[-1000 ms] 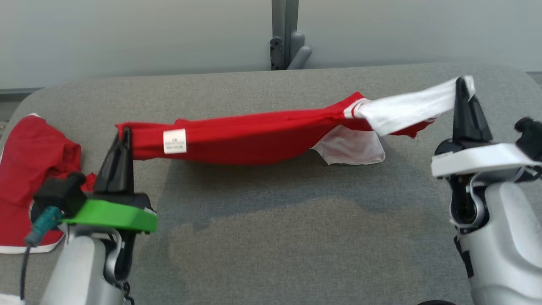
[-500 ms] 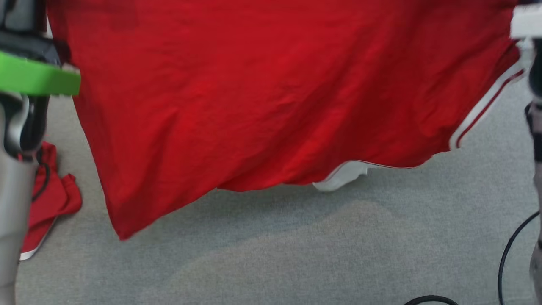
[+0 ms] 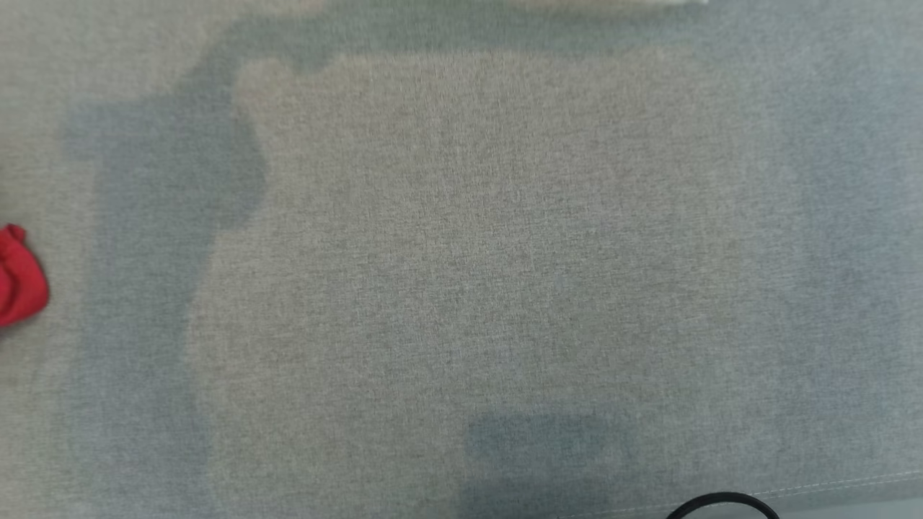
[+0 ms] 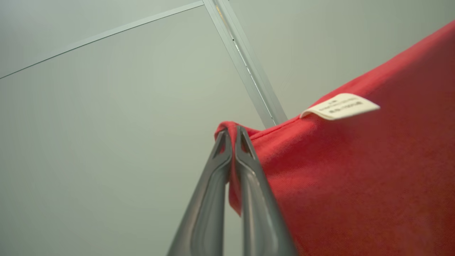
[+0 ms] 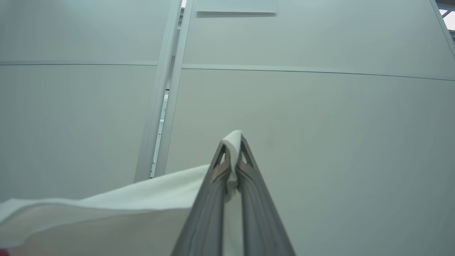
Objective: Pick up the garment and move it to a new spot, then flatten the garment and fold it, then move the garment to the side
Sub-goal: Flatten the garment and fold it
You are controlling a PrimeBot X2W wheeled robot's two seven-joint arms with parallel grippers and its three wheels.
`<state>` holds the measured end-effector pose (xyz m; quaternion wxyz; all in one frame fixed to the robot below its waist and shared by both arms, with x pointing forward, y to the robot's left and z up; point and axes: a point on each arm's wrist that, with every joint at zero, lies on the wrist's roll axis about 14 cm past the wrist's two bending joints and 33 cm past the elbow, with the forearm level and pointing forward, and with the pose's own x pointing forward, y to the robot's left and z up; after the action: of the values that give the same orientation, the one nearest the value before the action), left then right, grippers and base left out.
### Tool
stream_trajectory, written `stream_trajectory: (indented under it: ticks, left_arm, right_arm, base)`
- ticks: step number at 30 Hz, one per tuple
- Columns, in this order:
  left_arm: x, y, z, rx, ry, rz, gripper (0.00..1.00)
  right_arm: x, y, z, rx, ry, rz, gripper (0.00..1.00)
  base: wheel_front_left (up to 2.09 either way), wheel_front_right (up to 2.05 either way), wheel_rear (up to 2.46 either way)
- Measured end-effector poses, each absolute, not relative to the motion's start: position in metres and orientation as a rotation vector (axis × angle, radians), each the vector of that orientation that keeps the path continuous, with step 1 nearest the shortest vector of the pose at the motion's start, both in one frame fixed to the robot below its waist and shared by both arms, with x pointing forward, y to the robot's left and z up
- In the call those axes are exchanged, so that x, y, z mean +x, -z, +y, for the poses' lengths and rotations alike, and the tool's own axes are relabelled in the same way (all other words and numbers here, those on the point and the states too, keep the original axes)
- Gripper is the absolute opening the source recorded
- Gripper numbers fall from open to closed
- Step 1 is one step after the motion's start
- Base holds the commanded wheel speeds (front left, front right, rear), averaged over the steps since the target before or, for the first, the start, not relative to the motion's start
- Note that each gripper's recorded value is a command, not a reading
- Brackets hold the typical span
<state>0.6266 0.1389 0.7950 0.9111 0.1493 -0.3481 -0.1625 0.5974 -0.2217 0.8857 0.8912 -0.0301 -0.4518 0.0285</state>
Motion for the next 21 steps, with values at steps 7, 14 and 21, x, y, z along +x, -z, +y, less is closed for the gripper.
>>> stream_trajectory:
  ticks: [7, 14, 21]
  left_arm:
    - [0.669, -0.738, 0.134, 0.252, 0.333, -0.627, 0.00]
    - [0.680, -0.574, 0.136, 0.077, 0.332, -0.285, 0.00]
    - [0.613, -0.442, 0.145, -0.151, 0.237, 0.023, 0.00]
  right_arm:
    - [0.651, -0.823, -0.213, -0.044, -0.069, -0.815, 0.00]
    - [0.664, -0.670, -0.202, 0.023, -0.157, -0.506, 0.00]
    - [0.591, -0.532, -0.224, 0.185, -0.116, -0.194, 0.00]
  base:
    - [0.00, 0.00, 0.00]
    - [0.00, 0.00, 0.00]
    - [0.00, 0.00, 0.00]
